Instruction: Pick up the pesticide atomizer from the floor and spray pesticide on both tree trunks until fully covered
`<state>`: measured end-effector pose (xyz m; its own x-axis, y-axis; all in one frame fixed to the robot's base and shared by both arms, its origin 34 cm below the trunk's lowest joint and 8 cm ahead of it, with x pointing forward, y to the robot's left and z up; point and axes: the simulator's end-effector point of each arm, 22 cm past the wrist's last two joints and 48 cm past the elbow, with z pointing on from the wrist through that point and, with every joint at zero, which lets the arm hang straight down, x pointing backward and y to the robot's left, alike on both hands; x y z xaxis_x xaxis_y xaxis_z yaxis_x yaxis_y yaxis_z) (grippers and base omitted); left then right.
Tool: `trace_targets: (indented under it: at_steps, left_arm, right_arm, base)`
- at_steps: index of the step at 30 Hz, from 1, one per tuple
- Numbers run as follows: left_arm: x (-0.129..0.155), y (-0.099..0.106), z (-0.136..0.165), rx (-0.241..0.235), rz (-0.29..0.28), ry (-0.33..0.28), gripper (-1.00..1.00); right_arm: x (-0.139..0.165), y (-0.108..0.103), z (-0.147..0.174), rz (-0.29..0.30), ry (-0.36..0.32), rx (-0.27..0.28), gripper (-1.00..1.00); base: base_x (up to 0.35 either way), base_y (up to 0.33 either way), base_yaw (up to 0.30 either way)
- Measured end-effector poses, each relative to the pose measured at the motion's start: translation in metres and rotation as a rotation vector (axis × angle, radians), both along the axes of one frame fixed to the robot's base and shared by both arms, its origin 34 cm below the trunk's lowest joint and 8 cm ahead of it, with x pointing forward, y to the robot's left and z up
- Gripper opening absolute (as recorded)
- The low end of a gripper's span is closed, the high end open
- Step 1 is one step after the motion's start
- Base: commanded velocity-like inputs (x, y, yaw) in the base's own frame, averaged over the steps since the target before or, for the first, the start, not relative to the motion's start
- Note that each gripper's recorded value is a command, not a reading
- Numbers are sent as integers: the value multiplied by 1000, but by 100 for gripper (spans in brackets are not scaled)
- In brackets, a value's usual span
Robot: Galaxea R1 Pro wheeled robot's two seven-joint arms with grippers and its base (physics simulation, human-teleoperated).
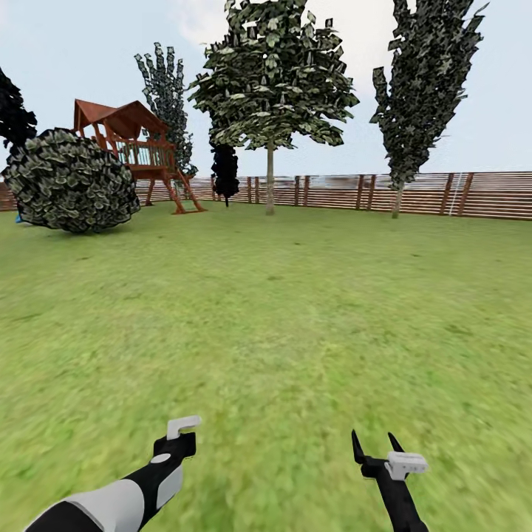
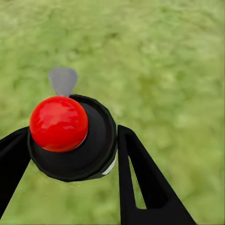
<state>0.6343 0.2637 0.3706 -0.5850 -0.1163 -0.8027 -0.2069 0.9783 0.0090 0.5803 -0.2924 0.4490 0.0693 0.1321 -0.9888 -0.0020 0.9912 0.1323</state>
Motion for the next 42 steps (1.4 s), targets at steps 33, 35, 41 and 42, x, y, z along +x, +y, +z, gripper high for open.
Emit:
trace_targets:
  at_steps: [33,35,41,42]
  left_arm:
    - [0,0,0,0,1,0,-100]
    - [0,0,0,0,1,0,-100]
    - [0,1,0,1,1,0,-100]
    - [0,0,0,1,1,0,-100]
  right_arm:
    - [0,0,0,0,0,0,100]
    - [0,0,0,0,1,0,100]
    - [0,0,0,0,0,0,100]
    - [0,0,0,0,0,0,100]
  base:
    - [337,0,0]
    - [337,0,0]
    - [337,0,0]
    - [337,0,0]
